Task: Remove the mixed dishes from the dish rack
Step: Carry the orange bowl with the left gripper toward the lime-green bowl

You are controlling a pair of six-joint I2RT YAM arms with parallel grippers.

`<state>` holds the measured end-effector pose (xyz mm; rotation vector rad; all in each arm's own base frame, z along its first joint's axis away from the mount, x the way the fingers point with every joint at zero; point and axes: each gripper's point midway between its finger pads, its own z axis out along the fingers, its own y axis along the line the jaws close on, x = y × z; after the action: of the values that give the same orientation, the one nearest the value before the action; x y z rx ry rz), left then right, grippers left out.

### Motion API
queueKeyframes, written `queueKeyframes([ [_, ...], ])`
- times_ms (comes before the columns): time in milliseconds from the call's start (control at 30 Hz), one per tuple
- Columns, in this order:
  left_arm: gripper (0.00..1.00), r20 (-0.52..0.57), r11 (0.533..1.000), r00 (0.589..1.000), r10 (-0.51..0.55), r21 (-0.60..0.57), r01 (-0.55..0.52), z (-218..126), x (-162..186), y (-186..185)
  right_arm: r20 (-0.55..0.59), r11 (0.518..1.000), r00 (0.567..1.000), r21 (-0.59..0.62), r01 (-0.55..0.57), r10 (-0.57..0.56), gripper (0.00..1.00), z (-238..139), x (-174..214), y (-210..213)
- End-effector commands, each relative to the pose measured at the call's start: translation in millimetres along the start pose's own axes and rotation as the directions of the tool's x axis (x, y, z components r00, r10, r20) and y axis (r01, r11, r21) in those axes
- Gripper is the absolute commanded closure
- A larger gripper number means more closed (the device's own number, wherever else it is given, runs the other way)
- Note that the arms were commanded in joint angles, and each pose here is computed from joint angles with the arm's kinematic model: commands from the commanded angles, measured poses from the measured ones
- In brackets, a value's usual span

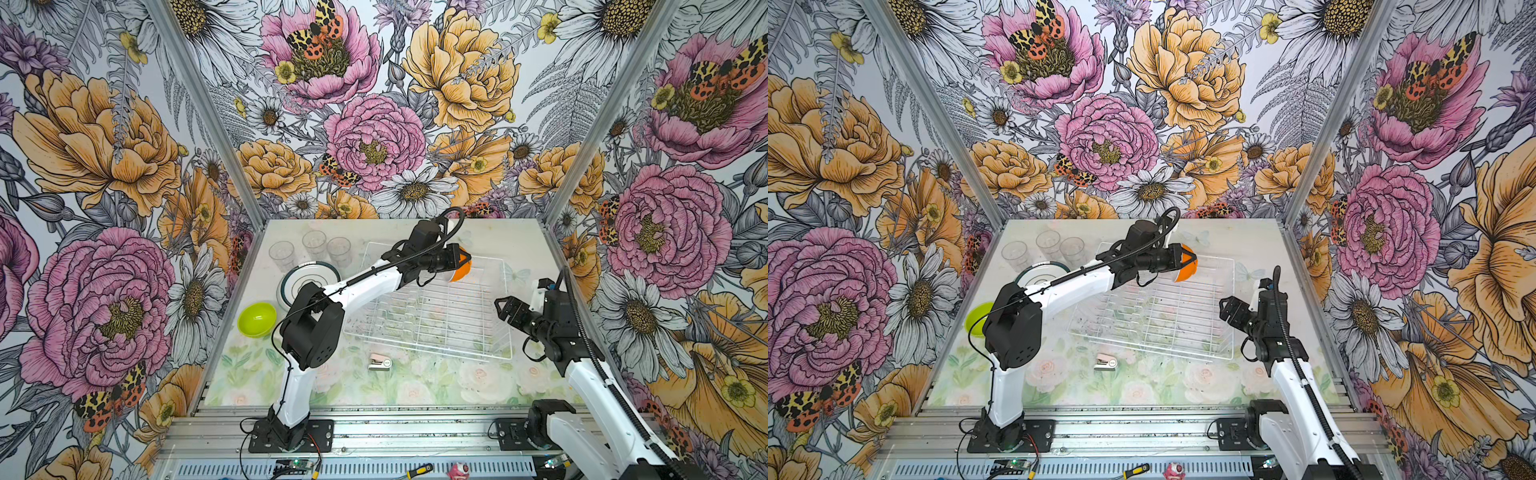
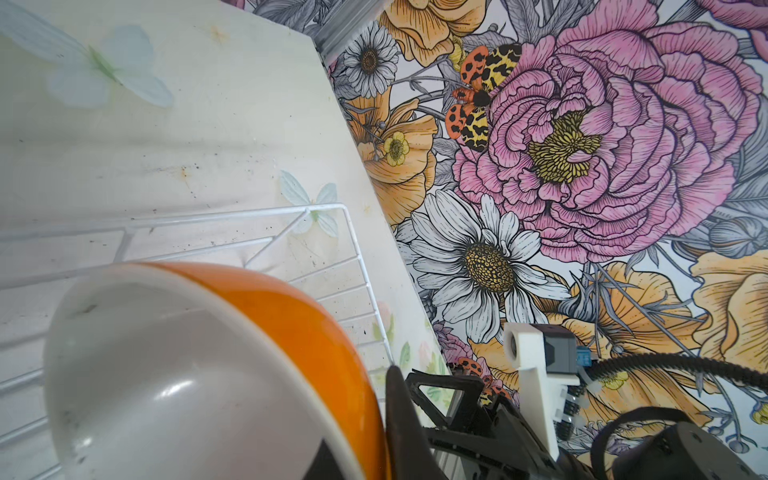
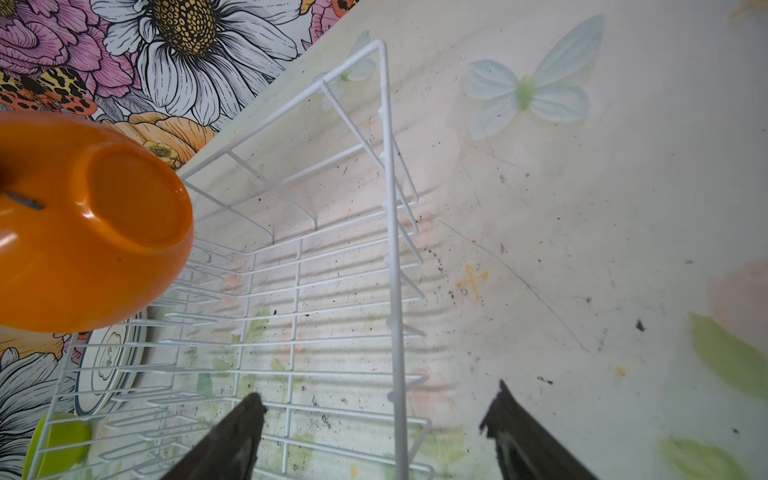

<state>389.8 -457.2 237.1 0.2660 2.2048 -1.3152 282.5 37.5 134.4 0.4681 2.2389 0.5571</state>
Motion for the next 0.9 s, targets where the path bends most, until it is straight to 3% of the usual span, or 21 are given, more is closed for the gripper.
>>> queueKeyframes([
  [0,1.00,0.044,0.996,0.996,0.081,-0.048,-0.078,-28.8,-15.4,-8.9,0.042,1.000,0.999,-0.025,0.009,-0.008,0.14,-3.7,-13.8,7.7],
  [300,1.00,0.100,0.983,0.988,0.120,-0.148,-0.105,-88.0,-28.9,-2.1,0.019,1.000,1.000,0.018,0.004,-0.004,0.15,3.9,-9.4,-3.2],
  [433,1.00,0.096,0.968,0.985,0.143,-0.221,-0.118,-117.4,-20.2,5.0,0.012,0.999,1.000,0.039,0.006,-0.006,0.23,7.2,-9.0,-7.7],
  [533,1.00,0.097,0.950,0.983,0.155,-0.288,-0.121,-149.7,-10.7,12.8,0.005,0.999,1.000,0.040,0.011,-0.011,0.34,8.8,-10.1,-7.8],
  [700,1.00,0.132,0.872,0.981,0.144,-0.486,-0.063,-223.9,6.0,54.4,0.005,0.998,1.000,0.064,0.027,-0.028,0.54,11.9,-15.6,-10.3],
  [733,1.00,0.141,0.856,0.980,0.138,-0.516,-0.046,-237.7,8.7,62.4,0.007,0.997,1.000,0.071,0.028,-0.029,0.59,12.7,-17.3,-11.0],
  [800,1.00,0.162,0.814,0.979,0.124,-0.581,-0.007,-269.0,17.3,80.5,0.003,0.996,1.000,0.081,0.028,-0.028,0.84,15.1,-20.2,-11.5],
  [867,1.00,0.174,0.769,0.978,0.111,-0.639,0.026,-295.5,26.7,96.7,-0.002,0.996,1.000,0.090,0.027,-0.027,0.92,18.0,-22.7,-12.3],
])
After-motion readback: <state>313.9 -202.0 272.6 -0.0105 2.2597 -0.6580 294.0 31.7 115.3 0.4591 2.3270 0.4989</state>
